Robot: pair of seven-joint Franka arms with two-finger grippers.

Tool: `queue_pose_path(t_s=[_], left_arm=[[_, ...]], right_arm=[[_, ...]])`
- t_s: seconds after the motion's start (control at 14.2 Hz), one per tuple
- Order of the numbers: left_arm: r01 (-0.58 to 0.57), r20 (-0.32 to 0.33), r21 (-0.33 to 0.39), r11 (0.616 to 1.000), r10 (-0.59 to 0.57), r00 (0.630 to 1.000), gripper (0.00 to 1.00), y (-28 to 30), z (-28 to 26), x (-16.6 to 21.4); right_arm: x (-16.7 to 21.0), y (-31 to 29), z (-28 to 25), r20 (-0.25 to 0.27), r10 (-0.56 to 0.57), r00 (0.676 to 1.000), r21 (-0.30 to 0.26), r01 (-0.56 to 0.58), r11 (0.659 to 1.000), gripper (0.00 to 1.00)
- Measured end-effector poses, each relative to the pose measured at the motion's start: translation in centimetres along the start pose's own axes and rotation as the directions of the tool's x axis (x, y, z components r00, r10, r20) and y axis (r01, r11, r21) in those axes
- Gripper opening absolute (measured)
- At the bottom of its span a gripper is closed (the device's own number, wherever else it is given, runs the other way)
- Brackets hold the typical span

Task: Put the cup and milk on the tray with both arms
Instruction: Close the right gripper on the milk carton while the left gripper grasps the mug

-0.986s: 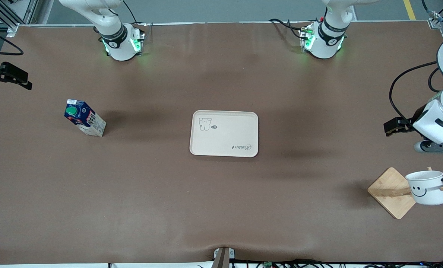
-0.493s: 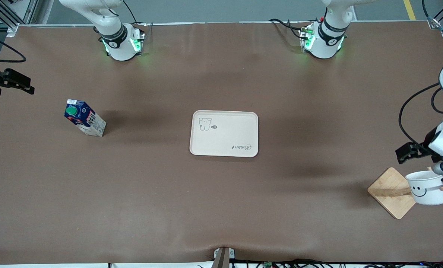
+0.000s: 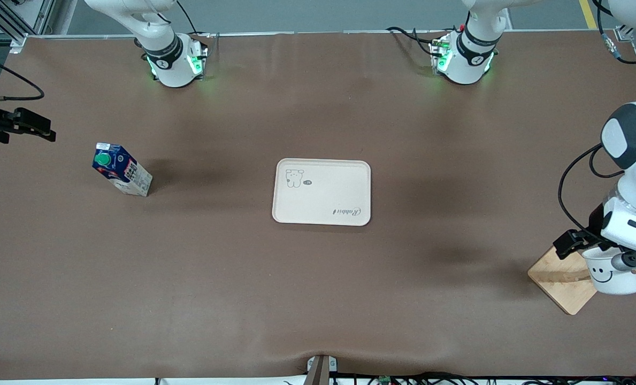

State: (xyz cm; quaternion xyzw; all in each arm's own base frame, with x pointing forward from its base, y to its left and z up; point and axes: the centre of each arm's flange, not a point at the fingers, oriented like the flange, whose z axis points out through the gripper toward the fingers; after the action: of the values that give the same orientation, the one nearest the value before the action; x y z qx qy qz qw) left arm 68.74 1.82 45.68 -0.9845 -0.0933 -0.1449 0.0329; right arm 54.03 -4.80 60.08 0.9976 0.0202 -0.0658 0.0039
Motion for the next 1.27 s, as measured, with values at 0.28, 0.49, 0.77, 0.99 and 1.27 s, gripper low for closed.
queue_pose_path(t_s=[0.28, 0.49, 0.77, 0.99, 1.27], left_arm=[[0.006, -0.005, 0.000, 1.000, -0.006, 1.000, 1.00, -0.4, 0.7, 0.2], [0.005, -0.005, -0.001, 1.000, -0.005, 1.000, 1.00, -0.3, 0.7, 0.1], [0.022, -0.001, 0.005, 1.000, -0.022, 1.000, 1.00, -1.2, 1.0, 0.2], [0.069, 0.002, 0.011, 0.998, -0.069, 0.998, 1.00, -2.0, 1.3, 0.3], [0.096, -0.040, 0.017, 0.995, -0.095, 0.995, 1.00, -2.0, 1.5, 0.4]], right_arm=[[3.2, -0.2, 5.3, 0.085, -0.004, 0.996, 0.024, 0.002, 1.000, 1.00], [5.6, 0.2, 11.0, 0.156, 0.001, 0.988, 0.028, -0.005, 1.000, 1.00], [5.0, 1.0, 15.5, 0.195, 0.015, 0.981, 0.035, -0.022, 0.999, 1.00], [3.6, 1.7, 18.5, 0.231, 0.053, 0.972, 0.037, -0.063, 0.997, 1.00], [2.4, 1.6, 20.9, 0.259, 0.113, 0.959, 0.026, -0.123, 0.992, 1.00]])
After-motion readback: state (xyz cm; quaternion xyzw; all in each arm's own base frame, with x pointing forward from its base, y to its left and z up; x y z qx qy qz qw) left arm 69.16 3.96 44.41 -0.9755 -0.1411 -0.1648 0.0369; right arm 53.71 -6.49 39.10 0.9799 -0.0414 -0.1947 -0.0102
